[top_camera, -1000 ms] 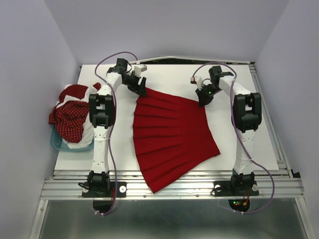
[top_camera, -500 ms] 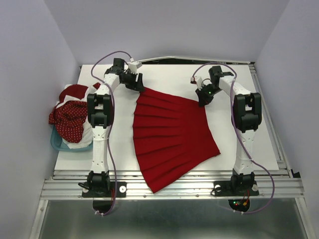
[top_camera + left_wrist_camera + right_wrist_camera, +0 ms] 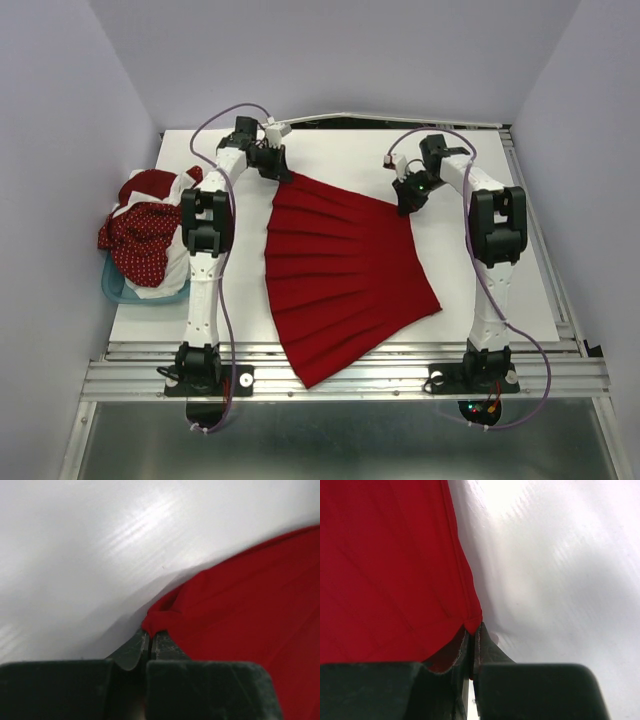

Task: Fold and stack the skirts
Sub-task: Fold the skirt

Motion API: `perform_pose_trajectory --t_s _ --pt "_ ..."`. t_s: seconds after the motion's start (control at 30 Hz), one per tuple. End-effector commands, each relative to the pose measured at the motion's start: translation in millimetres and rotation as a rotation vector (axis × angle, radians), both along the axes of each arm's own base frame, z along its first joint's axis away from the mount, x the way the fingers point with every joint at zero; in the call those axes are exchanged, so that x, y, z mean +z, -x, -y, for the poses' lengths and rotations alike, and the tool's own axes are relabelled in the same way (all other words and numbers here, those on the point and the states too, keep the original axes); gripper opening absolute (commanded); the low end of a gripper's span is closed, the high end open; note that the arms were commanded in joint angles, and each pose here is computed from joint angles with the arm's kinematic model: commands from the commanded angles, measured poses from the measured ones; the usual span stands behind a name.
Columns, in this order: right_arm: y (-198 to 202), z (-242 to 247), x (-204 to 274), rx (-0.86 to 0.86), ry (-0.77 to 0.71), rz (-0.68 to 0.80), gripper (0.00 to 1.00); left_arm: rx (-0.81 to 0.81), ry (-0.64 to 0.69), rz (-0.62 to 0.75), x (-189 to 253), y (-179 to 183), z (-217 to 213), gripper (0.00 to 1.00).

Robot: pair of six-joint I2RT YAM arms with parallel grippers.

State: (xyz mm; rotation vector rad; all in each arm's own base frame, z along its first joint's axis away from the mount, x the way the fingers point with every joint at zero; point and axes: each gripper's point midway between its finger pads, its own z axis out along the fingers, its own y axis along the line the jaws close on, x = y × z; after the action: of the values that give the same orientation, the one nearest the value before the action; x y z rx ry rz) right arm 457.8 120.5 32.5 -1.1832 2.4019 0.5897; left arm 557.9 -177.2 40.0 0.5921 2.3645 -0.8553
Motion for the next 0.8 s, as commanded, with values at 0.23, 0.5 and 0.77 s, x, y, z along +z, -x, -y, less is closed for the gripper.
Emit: perform_pose_trajectory --t_s 0.23,0.5,0.77 --pt "-29.1 -3.0 6.8 -0.172 -0.041 0.018 0.01 0.202 0.047 0.402 97.7 -99.8 -32.9 0.00" --pt "-111.2 41.0 69.3 -0.399 -0.064 0.248 0.01 0.259 0.077 0.675 203.3 -119.3 -50.4 0.00" --pt "-89.5 39.5 107.4 -0.280 -0.087 0.348 0.01 0.162 0.103 0.772 264.9 -86.9 -42.2 0.00"
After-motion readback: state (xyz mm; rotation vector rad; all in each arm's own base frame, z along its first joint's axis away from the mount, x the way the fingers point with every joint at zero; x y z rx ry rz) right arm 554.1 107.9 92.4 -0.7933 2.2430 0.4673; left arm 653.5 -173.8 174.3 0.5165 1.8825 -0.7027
